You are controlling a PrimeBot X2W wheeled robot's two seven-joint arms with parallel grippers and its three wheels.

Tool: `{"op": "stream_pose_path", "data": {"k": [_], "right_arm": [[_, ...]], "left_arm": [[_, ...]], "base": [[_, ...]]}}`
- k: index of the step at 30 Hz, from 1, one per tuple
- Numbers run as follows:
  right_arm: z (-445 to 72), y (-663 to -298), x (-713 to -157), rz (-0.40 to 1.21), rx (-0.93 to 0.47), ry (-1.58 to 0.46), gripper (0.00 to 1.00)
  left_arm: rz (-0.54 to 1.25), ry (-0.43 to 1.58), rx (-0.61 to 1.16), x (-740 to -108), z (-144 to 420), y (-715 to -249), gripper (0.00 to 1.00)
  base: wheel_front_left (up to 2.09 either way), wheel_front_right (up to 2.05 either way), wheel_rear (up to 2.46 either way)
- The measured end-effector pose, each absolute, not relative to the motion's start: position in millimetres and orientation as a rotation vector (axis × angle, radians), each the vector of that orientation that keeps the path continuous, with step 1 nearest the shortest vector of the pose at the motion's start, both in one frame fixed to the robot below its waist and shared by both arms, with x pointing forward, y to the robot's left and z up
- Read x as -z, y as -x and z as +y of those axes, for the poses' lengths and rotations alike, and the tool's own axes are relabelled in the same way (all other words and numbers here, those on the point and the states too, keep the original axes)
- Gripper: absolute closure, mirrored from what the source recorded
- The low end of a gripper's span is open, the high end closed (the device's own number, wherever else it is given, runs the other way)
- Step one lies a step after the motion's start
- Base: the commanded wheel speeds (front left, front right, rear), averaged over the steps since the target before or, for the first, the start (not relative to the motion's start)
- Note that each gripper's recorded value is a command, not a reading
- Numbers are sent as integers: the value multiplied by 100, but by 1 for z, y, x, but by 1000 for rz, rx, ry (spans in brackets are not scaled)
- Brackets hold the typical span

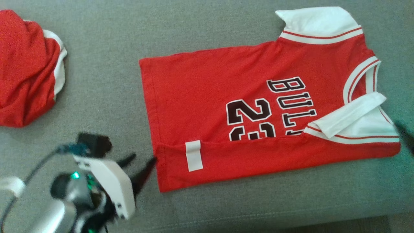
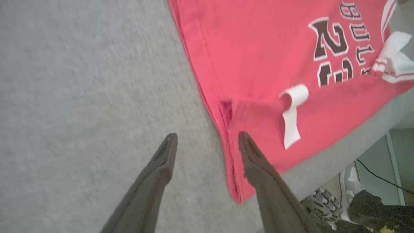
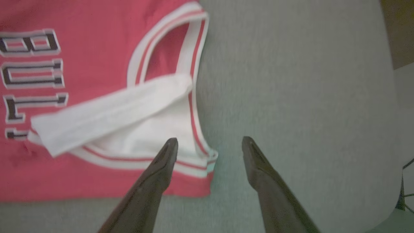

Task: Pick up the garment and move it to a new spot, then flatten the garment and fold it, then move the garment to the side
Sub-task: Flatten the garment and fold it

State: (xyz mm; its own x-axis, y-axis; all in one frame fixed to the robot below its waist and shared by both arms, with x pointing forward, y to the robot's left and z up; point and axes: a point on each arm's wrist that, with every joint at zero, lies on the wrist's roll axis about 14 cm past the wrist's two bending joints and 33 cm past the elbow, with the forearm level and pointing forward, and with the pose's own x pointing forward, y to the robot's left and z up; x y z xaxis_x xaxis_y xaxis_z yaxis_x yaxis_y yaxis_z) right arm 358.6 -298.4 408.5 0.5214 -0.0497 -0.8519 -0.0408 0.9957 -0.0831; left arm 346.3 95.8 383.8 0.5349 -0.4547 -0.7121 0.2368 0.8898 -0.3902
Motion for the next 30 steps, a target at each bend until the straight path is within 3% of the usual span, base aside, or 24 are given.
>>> {"op": "stream_pose_path", "data": {"k": [6,10,14,20,30], "right_arm": [[-293,-456,-464,755,25,59,0],[-277,-508,-458,750,4,78,0],[-264,-545,-433,791,-2,83,0],[-245,-572,-394,871,-22,82,0],[-238,-573,-369,941,-30,84,0]], "left_arm": [[759,203,384,-408,101,-422,0],[703,150,384,-409,92,-474,0],[744,133,392,-388,80,-496,0],[767,89,395,-371,84,-507,0],[778,62,396,-369,88,-512,0]], "base": [[0,0,0],[0,0,0],[0,0,0],[0,0,0],[0,0,0]]}}
